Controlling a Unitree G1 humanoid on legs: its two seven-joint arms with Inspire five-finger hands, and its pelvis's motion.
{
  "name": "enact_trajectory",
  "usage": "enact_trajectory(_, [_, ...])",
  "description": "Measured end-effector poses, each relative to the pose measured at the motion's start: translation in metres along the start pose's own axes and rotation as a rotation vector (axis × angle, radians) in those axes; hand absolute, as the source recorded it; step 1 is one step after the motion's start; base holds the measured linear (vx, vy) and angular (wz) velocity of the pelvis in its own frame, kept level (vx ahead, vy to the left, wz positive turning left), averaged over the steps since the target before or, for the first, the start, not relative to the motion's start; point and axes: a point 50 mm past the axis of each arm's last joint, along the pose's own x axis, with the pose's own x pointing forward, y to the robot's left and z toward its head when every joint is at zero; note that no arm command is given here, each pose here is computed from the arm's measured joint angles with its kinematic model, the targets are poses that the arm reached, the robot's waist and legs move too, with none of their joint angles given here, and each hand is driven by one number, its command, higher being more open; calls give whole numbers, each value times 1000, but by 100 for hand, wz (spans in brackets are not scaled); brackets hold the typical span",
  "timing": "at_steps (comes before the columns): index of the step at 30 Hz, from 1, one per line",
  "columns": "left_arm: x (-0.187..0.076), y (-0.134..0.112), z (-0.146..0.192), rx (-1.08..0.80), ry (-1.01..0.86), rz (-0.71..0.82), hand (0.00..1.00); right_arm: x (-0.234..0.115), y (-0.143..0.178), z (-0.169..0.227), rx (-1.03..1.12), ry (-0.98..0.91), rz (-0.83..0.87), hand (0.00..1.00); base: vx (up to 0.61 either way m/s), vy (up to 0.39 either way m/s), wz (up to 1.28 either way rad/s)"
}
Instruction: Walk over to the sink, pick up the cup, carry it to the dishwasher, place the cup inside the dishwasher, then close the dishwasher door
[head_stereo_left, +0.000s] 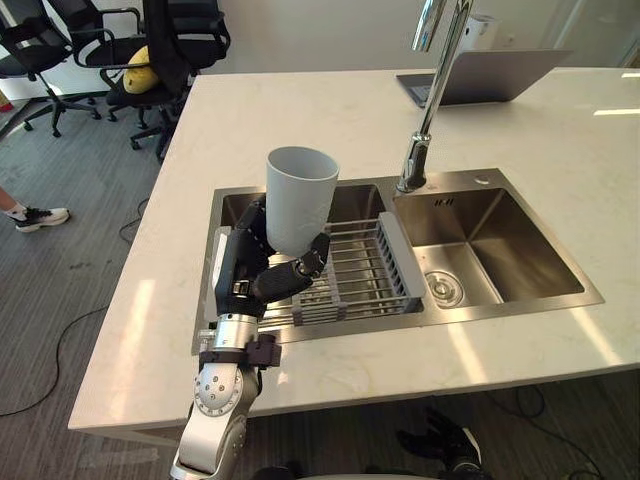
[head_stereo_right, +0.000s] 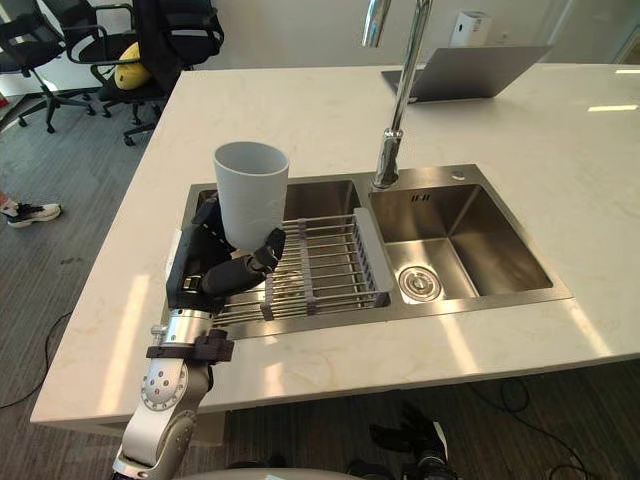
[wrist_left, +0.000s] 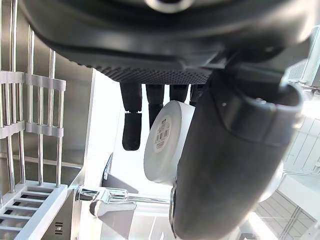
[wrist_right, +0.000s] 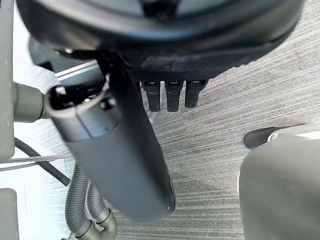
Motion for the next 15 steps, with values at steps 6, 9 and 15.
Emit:
enact_trajectory(6, [-1,-14,-1,-28,4,-56,30,2,-2,5,-4,-8,-7,90,-137,24,8])
enact_trajectory(9, [0,-15,1,-33,-10,-55,30,2,-2,4,-9,-5,-6,90,-130,-66,19])
enact_trajectory(15, [1,-21,1,-65,-11,-56,30,20,-1,52,-39,-115,-17,90,-225,-156,27])
